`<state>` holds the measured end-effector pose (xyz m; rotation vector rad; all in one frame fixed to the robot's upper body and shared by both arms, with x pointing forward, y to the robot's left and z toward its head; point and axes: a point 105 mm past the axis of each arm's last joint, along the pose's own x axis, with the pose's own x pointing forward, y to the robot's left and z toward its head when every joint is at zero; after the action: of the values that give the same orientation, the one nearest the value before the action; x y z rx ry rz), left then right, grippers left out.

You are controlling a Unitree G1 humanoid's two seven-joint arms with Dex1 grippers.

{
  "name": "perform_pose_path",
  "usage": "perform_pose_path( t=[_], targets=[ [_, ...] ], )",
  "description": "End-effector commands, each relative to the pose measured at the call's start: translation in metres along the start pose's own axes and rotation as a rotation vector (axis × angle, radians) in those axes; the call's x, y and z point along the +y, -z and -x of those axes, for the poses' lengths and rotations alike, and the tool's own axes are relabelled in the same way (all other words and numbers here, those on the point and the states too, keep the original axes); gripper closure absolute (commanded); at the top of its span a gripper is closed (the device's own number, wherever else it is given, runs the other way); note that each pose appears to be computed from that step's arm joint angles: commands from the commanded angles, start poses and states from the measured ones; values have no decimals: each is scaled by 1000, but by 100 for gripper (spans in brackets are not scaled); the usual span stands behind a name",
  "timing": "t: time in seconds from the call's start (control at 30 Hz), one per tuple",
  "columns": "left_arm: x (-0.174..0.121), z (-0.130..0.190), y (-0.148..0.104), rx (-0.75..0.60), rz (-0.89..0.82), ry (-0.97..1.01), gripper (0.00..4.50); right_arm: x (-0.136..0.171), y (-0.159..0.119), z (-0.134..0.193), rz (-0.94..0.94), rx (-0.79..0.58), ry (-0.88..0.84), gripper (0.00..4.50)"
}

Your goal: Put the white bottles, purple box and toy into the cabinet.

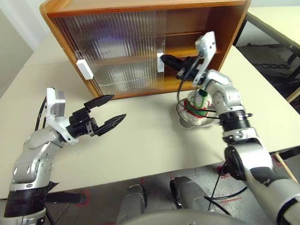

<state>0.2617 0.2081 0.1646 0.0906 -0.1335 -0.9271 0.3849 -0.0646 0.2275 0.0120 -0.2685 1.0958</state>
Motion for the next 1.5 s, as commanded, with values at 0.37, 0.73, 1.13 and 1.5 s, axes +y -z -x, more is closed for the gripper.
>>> perform_pose_path(
  t=[0.37, 0.73, 1.13, 1.5],
  targets=[
    [-2, 0, 1, 8, -5, 35, 0, 1, -27, 115, -149, 299, -91, 3],
    [1, -2, -1, 5, -6, 61, 0, 45, 3, 157, -379, 597, -79, 3],
    [-14, -9, -3, 1, 13, 176, 0, 60, 36, 149, -396, 674, -16, 3],
    [-28, -14, 0, 34, 37, 283, 0, 54, 55, 142, -412, 701, 87, 3]
  ],
)
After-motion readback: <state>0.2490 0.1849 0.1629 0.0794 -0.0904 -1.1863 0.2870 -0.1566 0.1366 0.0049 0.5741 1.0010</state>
